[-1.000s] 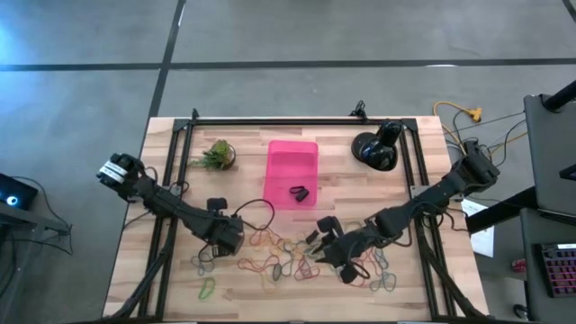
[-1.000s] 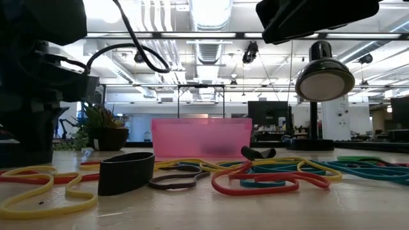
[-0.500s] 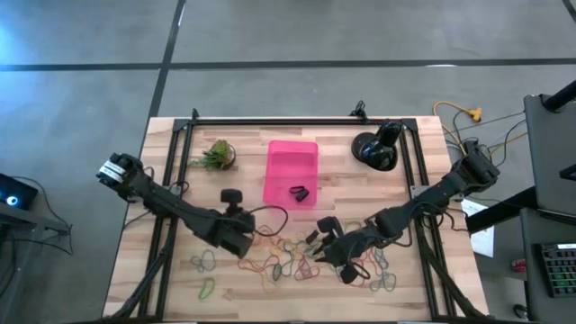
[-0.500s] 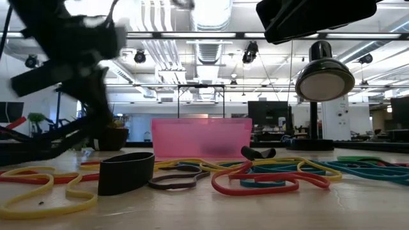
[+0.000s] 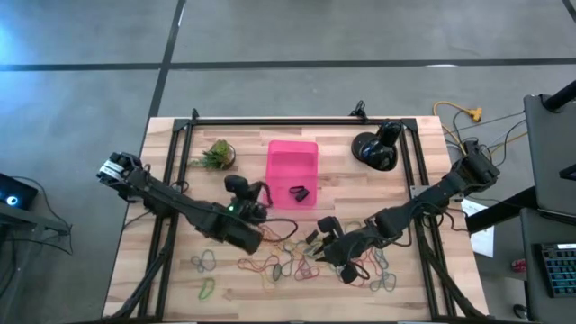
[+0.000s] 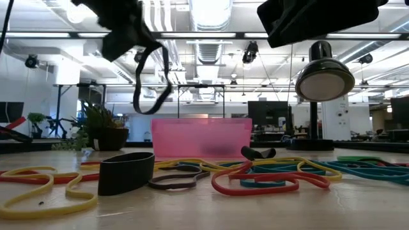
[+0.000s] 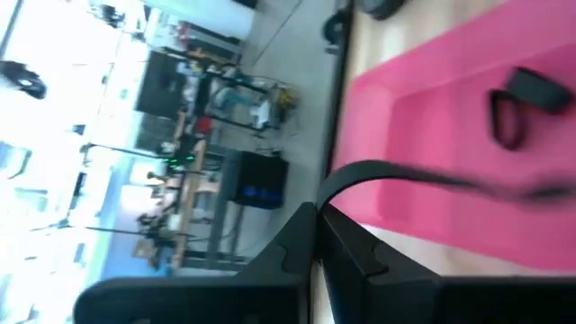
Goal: Pick and place rubber bands into bin
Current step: Put the black rubber bands into the pink bin
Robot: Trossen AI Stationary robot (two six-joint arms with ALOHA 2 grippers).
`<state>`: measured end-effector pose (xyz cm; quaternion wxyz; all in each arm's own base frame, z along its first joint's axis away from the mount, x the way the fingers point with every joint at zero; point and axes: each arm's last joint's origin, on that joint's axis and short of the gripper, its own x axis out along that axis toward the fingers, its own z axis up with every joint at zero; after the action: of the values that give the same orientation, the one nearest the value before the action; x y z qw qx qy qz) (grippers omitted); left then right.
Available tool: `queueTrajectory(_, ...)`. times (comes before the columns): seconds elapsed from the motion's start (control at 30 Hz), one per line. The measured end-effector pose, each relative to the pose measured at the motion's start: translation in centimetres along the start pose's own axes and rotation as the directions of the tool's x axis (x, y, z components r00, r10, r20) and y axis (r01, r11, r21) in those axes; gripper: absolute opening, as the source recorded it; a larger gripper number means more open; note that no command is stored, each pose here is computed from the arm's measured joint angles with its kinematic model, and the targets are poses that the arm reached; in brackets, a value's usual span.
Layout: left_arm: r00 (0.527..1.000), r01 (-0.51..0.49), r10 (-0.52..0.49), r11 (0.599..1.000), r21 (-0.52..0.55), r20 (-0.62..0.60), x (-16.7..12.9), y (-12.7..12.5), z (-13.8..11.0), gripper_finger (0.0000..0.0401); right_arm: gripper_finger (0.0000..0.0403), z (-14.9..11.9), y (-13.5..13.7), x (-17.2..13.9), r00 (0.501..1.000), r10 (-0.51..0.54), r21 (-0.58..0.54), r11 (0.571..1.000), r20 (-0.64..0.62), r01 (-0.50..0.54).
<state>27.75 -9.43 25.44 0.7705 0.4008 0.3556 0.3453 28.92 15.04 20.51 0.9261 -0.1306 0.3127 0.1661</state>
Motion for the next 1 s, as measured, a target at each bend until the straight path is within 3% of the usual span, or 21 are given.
queueTrajectory(0.17, 0.999, -0.029, 0.028, 0.999, -0.033, -0.018, 3.1, 1.3, 1.2, 0.0, 0.0069, 0.0, 0.0, 0.0, 1.0, 0.0, 0.0, 1.0, -0.001, 0.0)
queueTrajectory(0.37, 0.988, 0.128, -0.117, 0.985, -0.114, 0.102, 7.8, 2.9, 2.0, 0.0, 0.0075, -0.4, 0.0, 0.0, 0.999, 0.002, 0.038, 0.999, -0.036, 0.0)
queueTrajectory(0.53, 0.983, 0.155, -0.134, 0.972, -0.174, 0.127, 10.6, 4.3, 1.6, 0.0, 0.007, -0.6, 0.0, 0.0, 0.998, 0.003, 0.054, 0.999, -0.062, 0.0)
queueTrajectory(1.0, 0.919, 0.383, -0.353, 0.906, -0.179, 0.177, 13.5, 3.3, -1.2, 0.0003, 0.0072, -0.7, 0.0, 0.0, 0.998, 0.002, 0.058, 0.998, -0.067, 0.001)
